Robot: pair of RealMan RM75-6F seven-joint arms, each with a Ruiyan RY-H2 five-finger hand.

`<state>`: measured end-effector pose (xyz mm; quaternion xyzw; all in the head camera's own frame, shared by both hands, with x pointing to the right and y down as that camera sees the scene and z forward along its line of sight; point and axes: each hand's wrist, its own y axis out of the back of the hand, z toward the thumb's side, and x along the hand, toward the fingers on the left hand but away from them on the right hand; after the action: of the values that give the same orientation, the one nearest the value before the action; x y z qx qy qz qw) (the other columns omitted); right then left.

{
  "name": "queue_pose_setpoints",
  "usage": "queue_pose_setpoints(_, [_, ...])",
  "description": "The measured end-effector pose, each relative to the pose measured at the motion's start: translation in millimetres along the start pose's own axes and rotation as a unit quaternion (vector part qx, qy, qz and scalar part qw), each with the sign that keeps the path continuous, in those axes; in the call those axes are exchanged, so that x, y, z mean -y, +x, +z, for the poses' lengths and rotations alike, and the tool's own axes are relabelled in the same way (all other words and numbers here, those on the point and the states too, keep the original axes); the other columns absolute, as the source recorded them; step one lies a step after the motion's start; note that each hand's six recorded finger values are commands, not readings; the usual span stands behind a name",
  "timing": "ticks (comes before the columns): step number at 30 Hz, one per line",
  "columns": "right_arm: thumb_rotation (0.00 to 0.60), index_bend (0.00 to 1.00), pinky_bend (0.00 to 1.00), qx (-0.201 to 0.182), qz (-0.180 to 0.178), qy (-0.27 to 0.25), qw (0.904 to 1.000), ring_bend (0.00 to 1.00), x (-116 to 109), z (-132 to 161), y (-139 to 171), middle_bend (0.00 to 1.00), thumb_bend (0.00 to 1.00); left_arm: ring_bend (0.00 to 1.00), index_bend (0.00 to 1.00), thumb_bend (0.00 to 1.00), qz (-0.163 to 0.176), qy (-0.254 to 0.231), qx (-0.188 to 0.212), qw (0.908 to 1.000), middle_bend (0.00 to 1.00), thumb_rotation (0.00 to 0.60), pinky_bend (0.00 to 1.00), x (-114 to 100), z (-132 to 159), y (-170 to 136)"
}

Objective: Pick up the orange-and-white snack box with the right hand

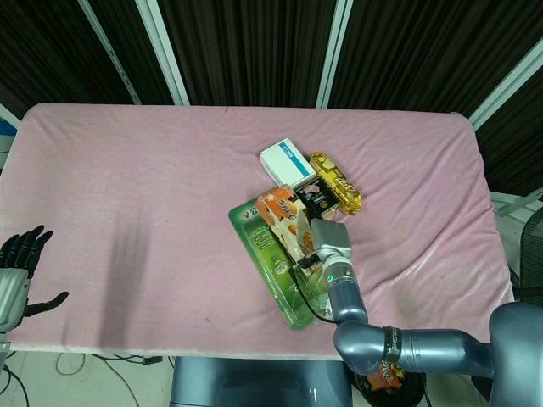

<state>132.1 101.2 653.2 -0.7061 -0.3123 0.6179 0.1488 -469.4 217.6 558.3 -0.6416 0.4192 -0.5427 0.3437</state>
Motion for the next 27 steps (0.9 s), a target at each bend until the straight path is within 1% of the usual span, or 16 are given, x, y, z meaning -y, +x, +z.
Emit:
queue_pose_setpoints(3, [0.600, 0.30, 0.50, -0.024, -0.021, -0.030, 0.9990, 0.66, -14, 3, 7, 0.62, 0.44, 0.00, 0.00, 0.00, 0.002, 0.001, 0.000, 1.0000, 0.00, 0.600, 0.00, 0, 0, 0])
queue_pose_setpoints(6, [0.600, 0.30, 0.50, -0.038, -0.037, -0.057, 0.9969, 0.66, -27, 0, 16, 0.62, 0.44, 0.00, 0.00, 0.00, 0.002, 0.001, 0.000, 1.0000, 0.00, 0.600, 0.00, 0, 0, 0])
queue_pose_setpoints(10, [0.600, 0.30, 0.50, -0.054, -0.057, -0.099, 0.9919, 0.65, -48, -13, 32, 0.61, 0.44, 0.00, 0.00, 0.00, 0.004, 0.004, 0.001, 1.0000, 0.00, 0.600, 0.00, 0, 1, 0])
queue_pose_setpoints(14, [0.600, 0.30, 0.50, -0.067, -0.073, -0.142, 0.9849, 0.65, -63, -34, 53, 0.61, 0.44, 0.00, 0.00, 0.00, 0.006, 0.007, 0.005, 0.9999, 0.00, 0.600, 0.00, -1, 3, -1])
queue_pose_setpoints(16, [0.600, 0.30, 0.50, -0.072, -0.079, -0.156, 0.9819, 0.65, -66, -48, 65, 0.61, 0.44, 0.00, 0.00, 0.00, 0.008, 0.008, 0.008, 0.9999, 0.00, 0.600, 0.00, -1, 4, -2])
queue_pose_setpoints(19, [0.600, 0.30, 0.50, -0.077, -0.081, -0.170, 0.9792, 0.65, -65, -70, 85, 0.61, 0.44, 0.00, 0.00, 0.00, 0.011, 0.010, 0.012, 0.9998, 0.00, 0.600, 0.00, -3, 5, -4])
queue_pose_setpoints(22, [0.600, 0.30, 0.50, -0.083, -0.080, -0.168, 0.9789, 0.65, -61, -88, 104, 0.61, 0.44, 0.00, 0.00, 0.00, 0.014, 0.011, 0.017, 0.9997, 0.00, 0.600, 0.00, -3, 6, -5])
queue_pose_setpoints(27, [0.600, 0.30, 0.50, -0.107, -0.078, -0.169, 0.9767, 0.64, -54, -105, 134, 0.60, 0.44, 0.00, 0.00, 0.00, 0.018, 0.016, 0.025, 0.9994, 0.00, 0.600, 0.00, -5, 7, -7])
